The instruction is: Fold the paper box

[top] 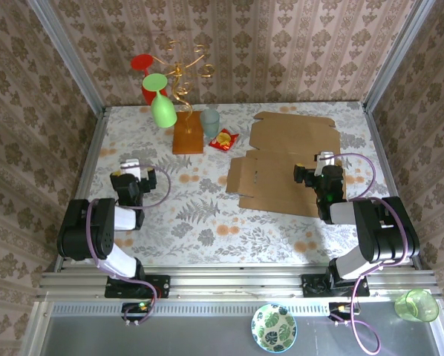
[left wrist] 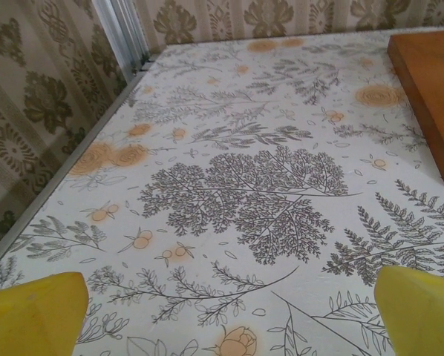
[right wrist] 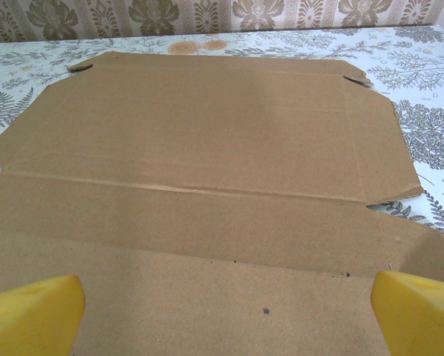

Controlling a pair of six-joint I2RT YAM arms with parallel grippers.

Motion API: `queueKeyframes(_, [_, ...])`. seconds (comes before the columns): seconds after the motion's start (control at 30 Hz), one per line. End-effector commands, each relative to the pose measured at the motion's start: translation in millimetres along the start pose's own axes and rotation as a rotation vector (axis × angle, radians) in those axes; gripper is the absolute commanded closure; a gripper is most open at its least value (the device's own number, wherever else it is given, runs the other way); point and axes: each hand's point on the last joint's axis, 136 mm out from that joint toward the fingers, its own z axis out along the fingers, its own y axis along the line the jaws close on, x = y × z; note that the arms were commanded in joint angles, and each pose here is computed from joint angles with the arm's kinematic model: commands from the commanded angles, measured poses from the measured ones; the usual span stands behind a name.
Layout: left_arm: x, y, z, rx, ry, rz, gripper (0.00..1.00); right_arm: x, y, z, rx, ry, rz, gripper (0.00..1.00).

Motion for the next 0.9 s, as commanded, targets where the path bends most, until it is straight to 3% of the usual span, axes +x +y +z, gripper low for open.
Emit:
queueKeyframes(0.0, [-11.7, 3.5, -8.5, -0.025, -0.081, -0.010, 0.00, -8.5, -4.5, -3.7, 0.018, -0.047, 0.002, 0.00])
queueKeyframes(0.33, [-10.7, 5.5, -7.7, -0.026, -0.075, -0.017, 0.00, -7.4, -1.7, -3.9, 0.002, -0.052, -0.002, 0.00])
queueKeyframes(0.57, [-10.7, 5.8, -5.8, -0.020, -0.066, -0.022, 0.00, -7.9, -12.6, -1.5, 0.069, -0.038, 0.021, 0.00])
queueKeyframes(0.67, [-12.8, 1.8, -19.8, -0.012, -0.129, -0.006, 0.00, -15.5, -17.6, -10.8, 0.101, -0.070, 0.031, 0.00])
queueKeyframes(0.8, [-50.4, -37.0, -51.1, -0.010, -0.237, 0.217, 0.00, -51.8, -25.3, -44.4, 0.190, -0.109, 0.045, 0.00])
queueKeyframes(0.87, [-81.3, -38.0, -68.4, -0.076, -0.300, 0.196, 0.00, -82.1, -27.9, -62.6, 0.220, -0.157, 0.062, 0.00])
